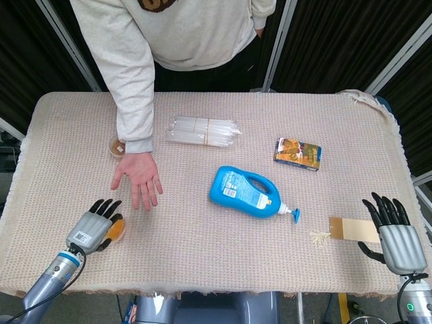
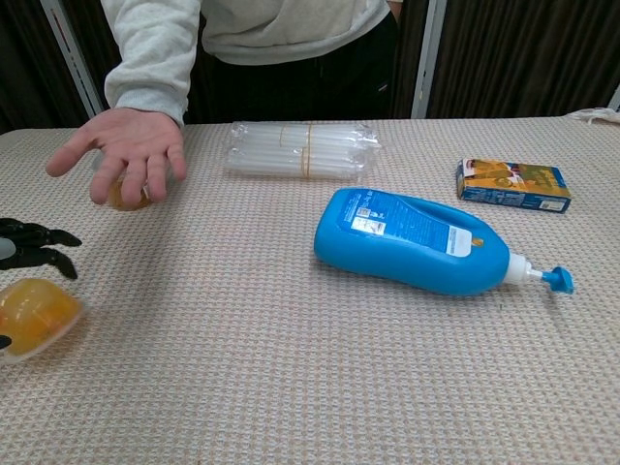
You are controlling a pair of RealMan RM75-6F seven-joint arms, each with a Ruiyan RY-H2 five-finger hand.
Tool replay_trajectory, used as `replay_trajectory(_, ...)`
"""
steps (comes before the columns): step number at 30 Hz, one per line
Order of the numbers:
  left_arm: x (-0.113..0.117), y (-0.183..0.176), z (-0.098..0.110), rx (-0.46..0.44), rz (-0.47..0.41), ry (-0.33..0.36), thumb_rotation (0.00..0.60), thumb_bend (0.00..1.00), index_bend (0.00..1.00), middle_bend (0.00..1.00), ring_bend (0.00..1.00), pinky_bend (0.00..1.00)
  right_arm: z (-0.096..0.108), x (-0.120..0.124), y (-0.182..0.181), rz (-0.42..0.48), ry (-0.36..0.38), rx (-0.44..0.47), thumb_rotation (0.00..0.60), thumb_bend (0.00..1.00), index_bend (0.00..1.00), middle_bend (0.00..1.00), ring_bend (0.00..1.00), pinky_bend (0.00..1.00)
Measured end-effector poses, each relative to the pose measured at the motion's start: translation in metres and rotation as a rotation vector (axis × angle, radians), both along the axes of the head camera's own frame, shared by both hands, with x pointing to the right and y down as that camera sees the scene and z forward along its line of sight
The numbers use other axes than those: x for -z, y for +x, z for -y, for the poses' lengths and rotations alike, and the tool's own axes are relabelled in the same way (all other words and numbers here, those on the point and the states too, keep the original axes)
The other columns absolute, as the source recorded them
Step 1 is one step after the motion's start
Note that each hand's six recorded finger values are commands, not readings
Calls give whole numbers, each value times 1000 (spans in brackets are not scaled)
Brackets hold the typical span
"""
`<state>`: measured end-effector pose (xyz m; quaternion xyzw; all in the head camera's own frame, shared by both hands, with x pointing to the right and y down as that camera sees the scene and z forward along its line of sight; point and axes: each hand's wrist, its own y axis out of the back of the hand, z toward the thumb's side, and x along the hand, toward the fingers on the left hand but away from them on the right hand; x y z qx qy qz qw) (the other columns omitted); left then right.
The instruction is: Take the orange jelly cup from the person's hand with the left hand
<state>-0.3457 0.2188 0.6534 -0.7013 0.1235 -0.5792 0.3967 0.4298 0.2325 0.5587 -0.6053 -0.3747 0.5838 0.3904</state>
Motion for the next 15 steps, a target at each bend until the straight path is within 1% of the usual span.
replay_trajectory(3, 7, 0, 5, 12, -10, 34, 600, 264, 16, 0, 0, 0, 0, 0, 0, -1, 0, 1, 600, 111, 108, 0, 0, 0)
replay_trajectory(6, 15, -1, 7, 59, -43, 40, 600, 253, 16, 0, 0, 0, 0, 0, 0, -1, 2, 2, 600, 111, 108, 0, 0, 0)
replay_trajectory(9, 31, -7, 10, 128, -87, 61, 600, 242, 10, 0, 0, 0, 0, 0, 0, -4, 4, 4, 600, 112, 108, 0, 0, 0)
replay_trajectory(12, 50, -19, 13, 186, -117, 111, 600, 236, 3, 0, 0, 0, 1, 0, 0, -5, 5, 4, 600, 112, 108, 0, 0, 0)
replay_trajectory(15, 68, -34, 12, 235, -130, 176, 600, 226, 0, 0, 0, 0, 1, 0, -1, -8, 7, 9, 600, 111, 108, 0, 0, 0)
